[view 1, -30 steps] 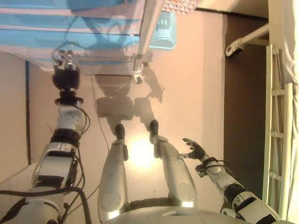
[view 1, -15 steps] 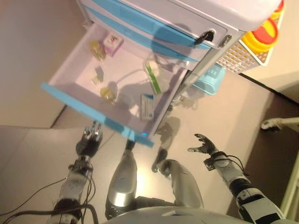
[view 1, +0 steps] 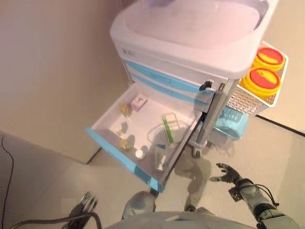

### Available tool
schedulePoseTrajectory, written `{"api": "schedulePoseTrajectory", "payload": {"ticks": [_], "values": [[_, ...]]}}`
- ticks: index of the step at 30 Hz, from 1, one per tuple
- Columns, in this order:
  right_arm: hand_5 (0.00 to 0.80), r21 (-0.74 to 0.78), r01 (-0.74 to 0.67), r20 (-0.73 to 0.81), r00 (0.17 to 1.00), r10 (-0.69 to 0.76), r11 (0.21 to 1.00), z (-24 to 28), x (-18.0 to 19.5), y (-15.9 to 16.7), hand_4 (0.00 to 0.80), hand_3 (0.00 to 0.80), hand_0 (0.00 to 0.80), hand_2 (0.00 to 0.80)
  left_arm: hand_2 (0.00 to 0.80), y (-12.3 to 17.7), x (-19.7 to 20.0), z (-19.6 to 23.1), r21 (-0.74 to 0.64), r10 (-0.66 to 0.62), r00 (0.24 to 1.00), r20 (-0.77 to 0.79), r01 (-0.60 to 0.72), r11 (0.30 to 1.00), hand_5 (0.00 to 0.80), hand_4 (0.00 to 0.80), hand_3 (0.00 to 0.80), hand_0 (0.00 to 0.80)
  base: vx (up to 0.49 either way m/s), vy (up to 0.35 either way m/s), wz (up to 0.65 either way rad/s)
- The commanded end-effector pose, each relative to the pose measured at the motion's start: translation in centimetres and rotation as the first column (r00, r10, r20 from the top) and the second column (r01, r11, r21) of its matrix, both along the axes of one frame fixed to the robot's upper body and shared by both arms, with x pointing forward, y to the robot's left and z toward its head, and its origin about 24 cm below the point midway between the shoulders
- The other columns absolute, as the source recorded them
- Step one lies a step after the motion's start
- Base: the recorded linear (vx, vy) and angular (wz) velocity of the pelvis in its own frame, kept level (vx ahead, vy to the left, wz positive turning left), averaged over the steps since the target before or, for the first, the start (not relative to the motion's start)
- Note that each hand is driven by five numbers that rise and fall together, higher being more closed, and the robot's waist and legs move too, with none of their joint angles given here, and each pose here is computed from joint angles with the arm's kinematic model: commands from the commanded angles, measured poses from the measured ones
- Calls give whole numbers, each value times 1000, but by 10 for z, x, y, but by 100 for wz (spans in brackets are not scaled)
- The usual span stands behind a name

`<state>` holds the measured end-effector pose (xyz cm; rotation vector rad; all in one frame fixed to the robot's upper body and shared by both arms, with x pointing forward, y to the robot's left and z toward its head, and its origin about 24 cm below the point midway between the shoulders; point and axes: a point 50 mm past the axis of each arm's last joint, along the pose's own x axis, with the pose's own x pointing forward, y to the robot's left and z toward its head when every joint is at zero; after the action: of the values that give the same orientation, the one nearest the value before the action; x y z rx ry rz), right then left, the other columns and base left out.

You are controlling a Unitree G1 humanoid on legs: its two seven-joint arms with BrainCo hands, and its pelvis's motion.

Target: Open the drawer and pick up the medicine

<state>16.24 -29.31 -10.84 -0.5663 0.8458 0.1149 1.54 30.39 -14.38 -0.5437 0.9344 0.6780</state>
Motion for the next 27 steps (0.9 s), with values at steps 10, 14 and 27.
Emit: {"api": "schedulePoseTrajectory", "payload": {"ticks": [10, 14, 27], "values": [[0, -105, -364, 667, 664, 337, 925, 112, 53, 72, 0, 0, 0, 0, 0, -27, 32, -5, 156, -636, 725, -265, 683, 713, 0, 0, 0, 0, 27, 60, -13], [0, -193, -597, 799, 366, 478, 779, 175, 58, 97, 0, 0, 0, 0, 0, -39, 39, -8, 142, -675, 703, -224, 709, 691, 0, 0, 0, 0, 28, 51, -53], [0, -493, -806, 783, -246, 572, 328, 286, 73, 188, 0, 0, 0, 0, 0, -65, 75, -11, 160, -791, 564, -238, 826, 541, 0, 0, 0, 0, -25, 30, -7]]}}
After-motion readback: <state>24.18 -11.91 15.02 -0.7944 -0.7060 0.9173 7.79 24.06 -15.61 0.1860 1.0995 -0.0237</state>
